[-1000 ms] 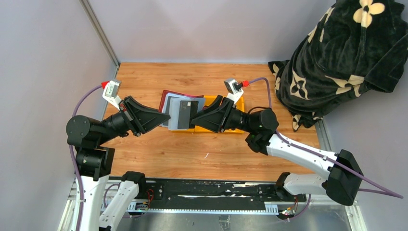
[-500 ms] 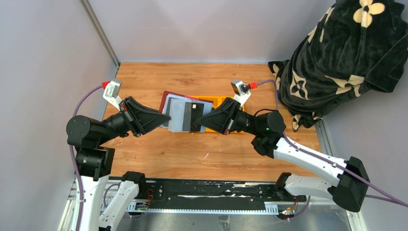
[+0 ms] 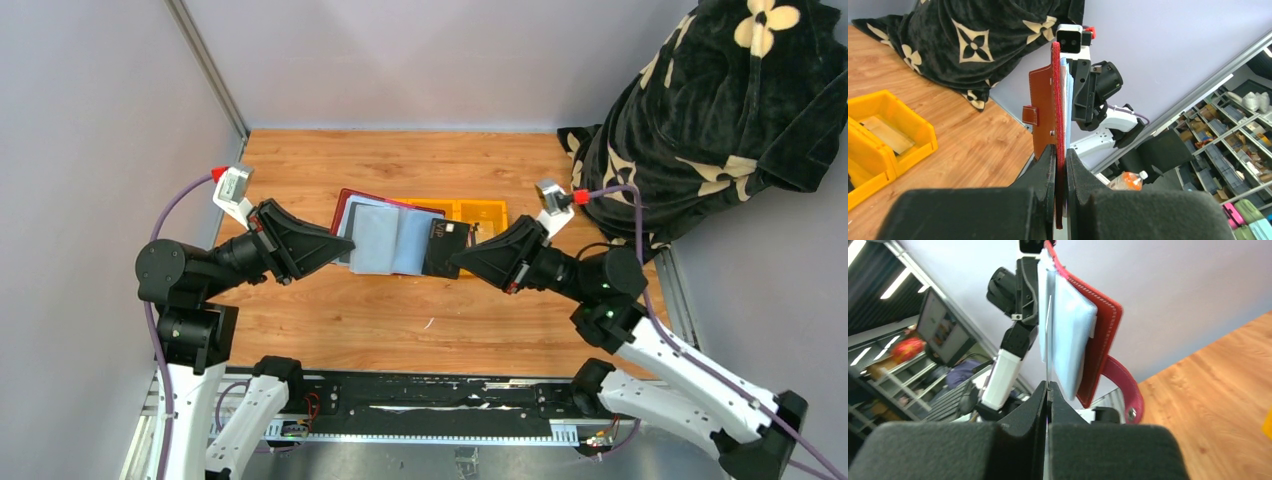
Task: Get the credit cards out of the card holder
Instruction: Remove the credit card from the card holder, then place the credit card in the storage box.
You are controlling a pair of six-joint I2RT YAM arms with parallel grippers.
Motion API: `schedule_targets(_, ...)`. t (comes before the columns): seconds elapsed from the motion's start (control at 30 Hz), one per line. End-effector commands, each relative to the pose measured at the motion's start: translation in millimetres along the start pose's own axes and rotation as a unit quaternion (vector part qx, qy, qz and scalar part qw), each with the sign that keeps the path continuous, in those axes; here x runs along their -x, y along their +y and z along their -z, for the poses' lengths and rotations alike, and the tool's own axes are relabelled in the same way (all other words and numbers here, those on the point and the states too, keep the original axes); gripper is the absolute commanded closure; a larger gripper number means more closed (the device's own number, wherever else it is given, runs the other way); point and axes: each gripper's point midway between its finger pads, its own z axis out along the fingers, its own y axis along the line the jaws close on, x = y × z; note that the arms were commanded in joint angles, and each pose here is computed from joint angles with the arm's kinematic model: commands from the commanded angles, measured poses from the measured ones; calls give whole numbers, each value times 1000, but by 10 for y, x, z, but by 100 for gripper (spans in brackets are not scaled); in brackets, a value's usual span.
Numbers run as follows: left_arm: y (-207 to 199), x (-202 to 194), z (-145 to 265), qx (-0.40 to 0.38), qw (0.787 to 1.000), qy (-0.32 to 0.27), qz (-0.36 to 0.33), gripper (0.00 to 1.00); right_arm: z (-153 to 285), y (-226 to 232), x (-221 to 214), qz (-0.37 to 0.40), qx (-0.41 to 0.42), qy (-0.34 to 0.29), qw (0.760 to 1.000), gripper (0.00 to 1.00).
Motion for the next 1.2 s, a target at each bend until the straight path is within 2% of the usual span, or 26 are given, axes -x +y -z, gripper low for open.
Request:
schedule_targets(0.0, -150, 66, 8, -19, 999, -3, -35, 100, 281, -310, 37, 30, -93, 5, 995, 100)
schedule_targets(0.23, -178, 67, 23, -14, 998, 4, -54, 100, 627, -745, 180, 24, -199, 6, 980, 100)
schedule_targets(0.33, -201, 70, 28, -16, 998, 5, -59, 100, 715, -1087, 104, 4, -254, 29, 967, 100)
schedule_targets(0.6, -200, 69, 27, -17, 998, 5, -63, 100, 759, -2228, -282, -42, -373, 119, 919, 100)
schedule_targets(0.73, -196, 55, 30, -17, 998, 10, -66, 100, 633, -2685, -410, -48, -410, 158, 897, 100)
schedule_targets(0.8, -178, 44, 28, -16, 998, 13, -65, 100, 643, -2967, -601, -54, -444, 192, 873, 100)
schedule_targets(1.03, -141, 29, 18, -16, 997, 20, -68, 100, 643, -3659, -886, -62, -507, 231, 828, 100)
schedule_targets(1.17, -126, 28, 12, -15, 997, 22, -68, 100, 641, -3880, -1038, -77, -521, 240, 815, 100)
